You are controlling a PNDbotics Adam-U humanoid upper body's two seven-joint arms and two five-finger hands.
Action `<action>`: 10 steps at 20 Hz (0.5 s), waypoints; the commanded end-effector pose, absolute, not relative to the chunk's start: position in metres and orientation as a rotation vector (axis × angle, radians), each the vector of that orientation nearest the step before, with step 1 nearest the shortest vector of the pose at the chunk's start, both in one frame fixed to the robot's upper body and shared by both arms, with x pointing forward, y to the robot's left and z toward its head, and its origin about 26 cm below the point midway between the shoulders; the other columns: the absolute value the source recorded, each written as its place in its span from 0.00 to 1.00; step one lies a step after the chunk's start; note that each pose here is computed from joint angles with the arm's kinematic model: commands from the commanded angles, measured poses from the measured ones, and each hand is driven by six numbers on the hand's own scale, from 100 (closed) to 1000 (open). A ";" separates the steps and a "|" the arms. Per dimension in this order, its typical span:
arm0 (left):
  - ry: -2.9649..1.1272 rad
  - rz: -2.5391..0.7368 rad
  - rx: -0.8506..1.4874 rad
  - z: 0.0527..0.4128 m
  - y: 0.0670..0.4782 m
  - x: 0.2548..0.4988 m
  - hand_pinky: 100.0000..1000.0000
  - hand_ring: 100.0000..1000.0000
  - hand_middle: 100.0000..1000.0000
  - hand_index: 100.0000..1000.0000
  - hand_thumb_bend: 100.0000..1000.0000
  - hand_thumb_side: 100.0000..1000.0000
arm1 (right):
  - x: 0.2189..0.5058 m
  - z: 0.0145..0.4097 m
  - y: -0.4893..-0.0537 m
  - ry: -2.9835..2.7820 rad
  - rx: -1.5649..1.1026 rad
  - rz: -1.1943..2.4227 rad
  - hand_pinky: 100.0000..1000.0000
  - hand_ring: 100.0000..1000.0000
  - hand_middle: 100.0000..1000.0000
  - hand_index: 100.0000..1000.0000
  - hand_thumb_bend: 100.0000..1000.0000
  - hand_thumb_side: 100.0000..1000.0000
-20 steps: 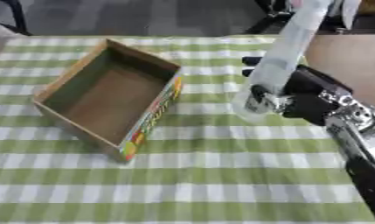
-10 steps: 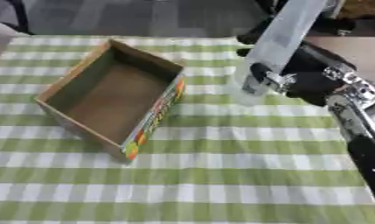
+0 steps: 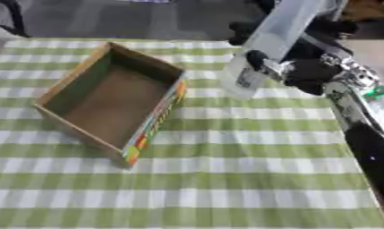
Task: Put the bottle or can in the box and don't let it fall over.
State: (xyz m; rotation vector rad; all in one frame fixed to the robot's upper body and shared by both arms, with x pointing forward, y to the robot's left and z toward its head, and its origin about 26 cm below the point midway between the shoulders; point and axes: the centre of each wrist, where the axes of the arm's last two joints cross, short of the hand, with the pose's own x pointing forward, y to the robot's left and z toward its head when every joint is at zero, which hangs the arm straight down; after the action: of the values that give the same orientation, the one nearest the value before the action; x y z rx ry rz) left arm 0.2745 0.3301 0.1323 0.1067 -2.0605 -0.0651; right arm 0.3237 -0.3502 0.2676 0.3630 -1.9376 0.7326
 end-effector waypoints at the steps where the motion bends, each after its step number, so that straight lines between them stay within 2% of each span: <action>1: -2.082 -0.101 0.117 0.141 0.333 0.274 0.91 0.73 0.91 0.83 0.02 0.82 | 0.328 0.284 -0.344 -1.942 0.353 0.780 0.94 1.00 1.00 0.24 0.00 0.00; 10: -2.079 -0.108 0.110 0.141 0.332 0.275 0.91 0.73 0.91 0.83 0.02 0.82 | 0.346 0.294 -0.314 -1.898 0.426 0.901 0.94 1.00 1.00 0.23 0.00 0.00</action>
State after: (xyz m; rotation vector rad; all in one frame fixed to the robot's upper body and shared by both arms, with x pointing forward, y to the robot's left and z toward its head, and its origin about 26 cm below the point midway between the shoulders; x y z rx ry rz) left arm 0.2747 0.3295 0.1322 0.0998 -2.0596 -0.0746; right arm 0.3469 -0.3139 0.2850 0.4434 -1.8890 0.8695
